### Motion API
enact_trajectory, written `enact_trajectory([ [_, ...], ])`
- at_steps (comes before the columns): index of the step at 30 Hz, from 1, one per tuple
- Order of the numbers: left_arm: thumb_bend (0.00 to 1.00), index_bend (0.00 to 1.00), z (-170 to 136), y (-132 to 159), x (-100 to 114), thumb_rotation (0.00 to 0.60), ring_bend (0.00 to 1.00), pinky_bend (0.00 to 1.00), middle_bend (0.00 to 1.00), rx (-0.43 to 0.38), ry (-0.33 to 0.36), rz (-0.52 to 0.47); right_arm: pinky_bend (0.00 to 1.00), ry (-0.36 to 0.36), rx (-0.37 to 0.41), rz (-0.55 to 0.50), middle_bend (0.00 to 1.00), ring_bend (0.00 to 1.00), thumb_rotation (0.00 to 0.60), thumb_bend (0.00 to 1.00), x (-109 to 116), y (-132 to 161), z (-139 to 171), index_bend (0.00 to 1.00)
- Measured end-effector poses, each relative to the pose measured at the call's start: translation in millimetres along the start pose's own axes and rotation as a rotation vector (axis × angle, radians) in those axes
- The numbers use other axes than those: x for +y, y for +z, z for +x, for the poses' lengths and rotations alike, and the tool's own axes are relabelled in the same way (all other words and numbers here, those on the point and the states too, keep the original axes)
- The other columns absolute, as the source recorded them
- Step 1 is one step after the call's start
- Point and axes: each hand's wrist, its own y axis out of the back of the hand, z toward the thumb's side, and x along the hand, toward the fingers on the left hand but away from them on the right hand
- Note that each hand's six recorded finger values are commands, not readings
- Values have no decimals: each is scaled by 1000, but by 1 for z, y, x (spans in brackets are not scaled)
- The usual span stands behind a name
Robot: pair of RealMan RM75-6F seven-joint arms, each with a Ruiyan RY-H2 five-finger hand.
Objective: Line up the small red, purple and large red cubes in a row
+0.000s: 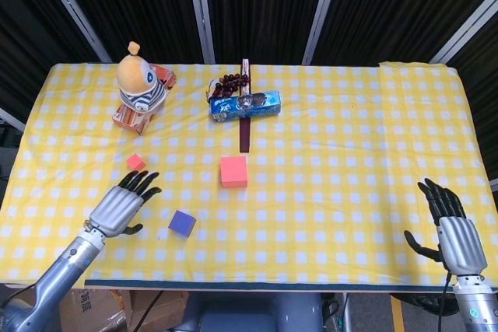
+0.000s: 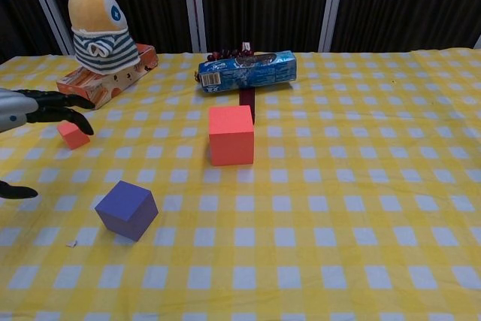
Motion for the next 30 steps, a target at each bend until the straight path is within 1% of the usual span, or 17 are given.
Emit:
enact_trajectory([
  [5, 232, 214, 20, 26, -8, 600, 0, 80, 0, -35, -47, -12, 1, 1, -3, -7, 0, 0, 600, 365, 0, -1, -1, 0],
  [11, 232, 214, 31, 50, -14, 600, 0, 80, 0, -70, -82, -13, 1, 1, -3, -11, 0, 0, 600, 364, 0, -1, -1, 0],
  [13, 232, 220, 33, 54, -15, 600, 0, 80, 0, -74, -89, -12, 1, 1, -3, -12, 0, 0, 600, 364, 0, -1, -1, 0],
  [16, 239, 268, 36, 58, -18, 600, 0, 80, 0, -73, -101, -16, 1, 0, -3, -14, 0, 0, 600, 363, 0, 0, -1, 0],
  [17, 250, 299, 37, 60, -19, 600, 0, 80, 0, -71, -107, -21, 1, 0, -3, -14, 0, 0, 600, 364, 0, 0, -1, 0],
  [24, 336, 407, 43, 64, -28, 600, 0, 79, 0, -53, -133, -26, 1, -3, -4, -18, 0, 0, 600, 365, 1, -1, -2, 0],
  [27, 356, 423, 45, 64, -30, 600, 0, 80, 0, -42, -135, -30, 1, -2, -4, -19, 0, 0, 600, 364, 1, -1, -1, 0],
  [30, 356, 422, 47, 64, -28, 600, 0, 80, 0, -34, -122, -40, 1, -4, -6, -22, 0, 0, 600, 365, 1, -1, -2, 0],
])
